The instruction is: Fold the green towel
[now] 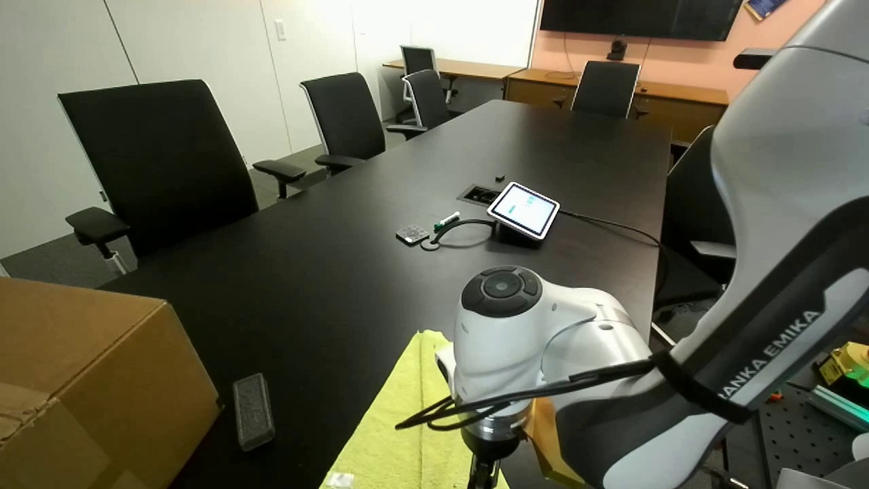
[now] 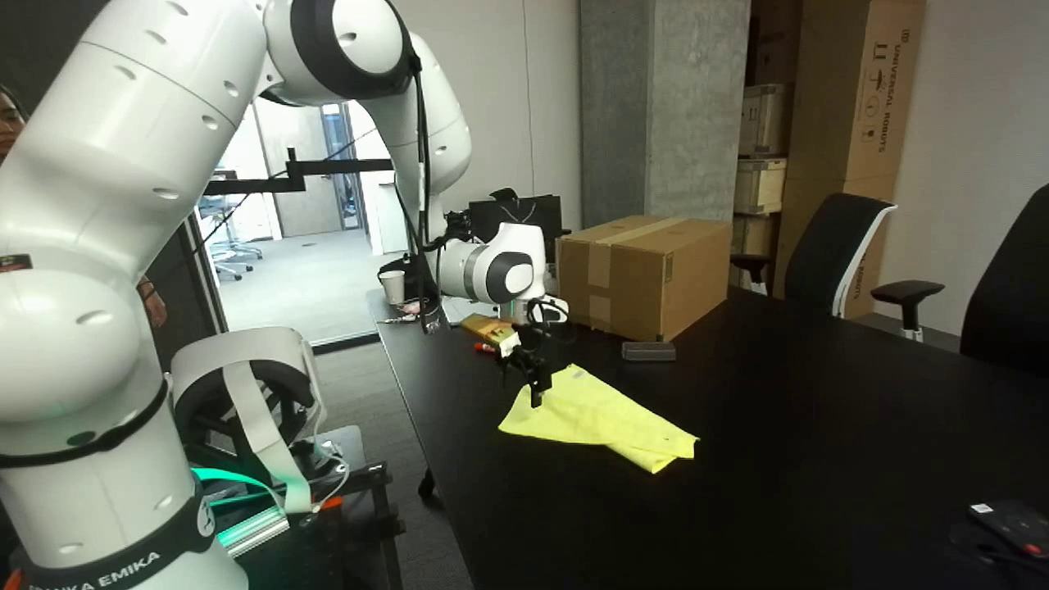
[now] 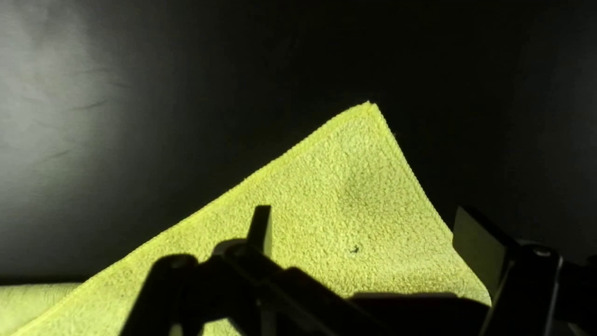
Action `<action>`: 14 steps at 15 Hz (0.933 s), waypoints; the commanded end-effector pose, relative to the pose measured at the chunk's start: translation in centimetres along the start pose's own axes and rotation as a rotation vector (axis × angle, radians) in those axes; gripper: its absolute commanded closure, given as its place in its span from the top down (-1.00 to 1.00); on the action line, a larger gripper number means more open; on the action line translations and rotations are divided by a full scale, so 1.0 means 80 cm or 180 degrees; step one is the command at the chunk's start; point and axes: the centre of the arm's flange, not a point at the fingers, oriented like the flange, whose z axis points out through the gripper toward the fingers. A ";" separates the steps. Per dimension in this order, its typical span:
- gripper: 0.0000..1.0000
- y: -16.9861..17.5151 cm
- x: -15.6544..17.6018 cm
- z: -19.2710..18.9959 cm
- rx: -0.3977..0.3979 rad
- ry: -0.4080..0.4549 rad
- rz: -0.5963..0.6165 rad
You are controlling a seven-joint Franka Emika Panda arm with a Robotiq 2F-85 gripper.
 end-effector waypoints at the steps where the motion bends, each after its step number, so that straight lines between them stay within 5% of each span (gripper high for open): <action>1: 1.00 -0.015 -0.001 0.009 -0.0038 0.0076 0.0046; 14: 1.00 -0.038 0.007 0.042 0.0116 0.0175 0.0250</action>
